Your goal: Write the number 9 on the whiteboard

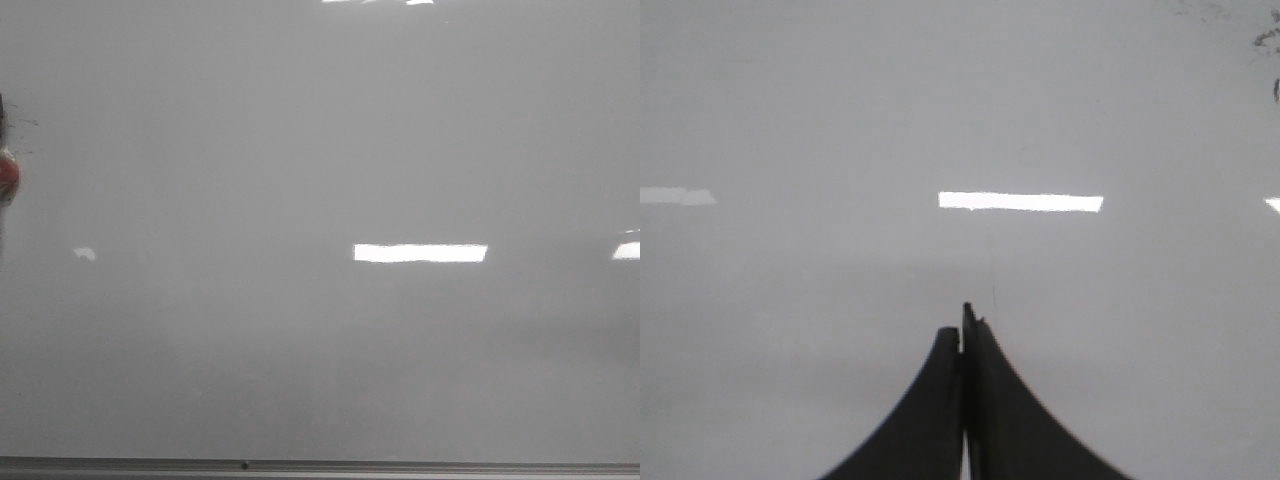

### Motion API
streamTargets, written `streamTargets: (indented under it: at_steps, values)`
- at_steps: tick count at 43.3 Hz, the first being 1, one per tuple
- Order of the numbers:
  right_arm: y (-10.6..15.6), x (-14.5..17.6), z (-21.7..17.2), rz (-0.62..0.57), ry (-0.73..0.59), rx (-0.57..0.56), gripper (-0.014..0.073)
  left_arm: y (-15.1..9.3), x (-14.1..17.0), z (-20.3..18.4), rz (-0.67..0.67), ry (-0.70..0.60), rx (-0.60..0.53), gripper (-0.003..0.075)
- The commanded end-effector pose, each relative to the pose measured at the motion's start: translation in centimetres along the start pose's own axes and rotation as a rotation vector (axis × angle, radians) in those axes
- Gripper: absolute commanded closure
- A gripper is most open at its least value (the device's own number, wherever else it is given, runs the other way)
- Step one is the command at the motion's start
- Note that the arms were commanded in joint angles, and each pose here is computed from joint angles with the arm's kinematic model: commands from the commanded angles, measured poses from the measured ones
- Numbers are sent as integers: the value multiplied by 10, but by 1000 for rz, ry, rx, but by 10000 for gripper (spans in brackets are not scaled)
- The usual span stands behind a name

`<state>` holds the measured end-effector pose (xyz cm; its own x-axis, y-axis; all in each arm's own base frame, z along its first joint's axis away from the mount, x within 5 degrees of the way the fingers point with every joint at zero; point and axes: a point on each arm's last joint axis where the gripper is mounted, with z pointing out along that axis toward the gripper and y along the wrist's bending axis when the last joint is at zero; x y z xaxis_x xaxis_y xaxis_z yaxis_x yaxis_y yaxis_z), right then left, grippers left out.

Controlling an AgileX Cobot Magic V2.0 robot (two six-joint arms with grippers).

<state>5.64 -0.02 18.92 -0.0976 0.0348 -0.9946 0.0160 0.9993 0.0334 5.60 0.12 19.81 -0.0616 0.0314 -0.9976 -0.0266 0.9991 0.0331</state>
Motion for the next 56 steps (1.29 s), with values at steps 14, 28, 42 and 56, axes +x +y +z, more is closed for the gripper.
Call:
streamTargets:
  at_steps: [14,28,42,56]
  values:
    - [-1,-9,-2,-12,-99,10,663,1,-7,-2,-13,-90,-7,739]
    - [-1,-9,-2,-12,-101,10,663,1,-7,-2,-13,-90,-7,739]
    - [-1,-9,-2,-12,-101,10,663,1,-7,-2,-13,-92,-7,739]
    - [-1,-13,-3,-13,-137,12,663,1,-8,-2,-13,-106,-9,739]
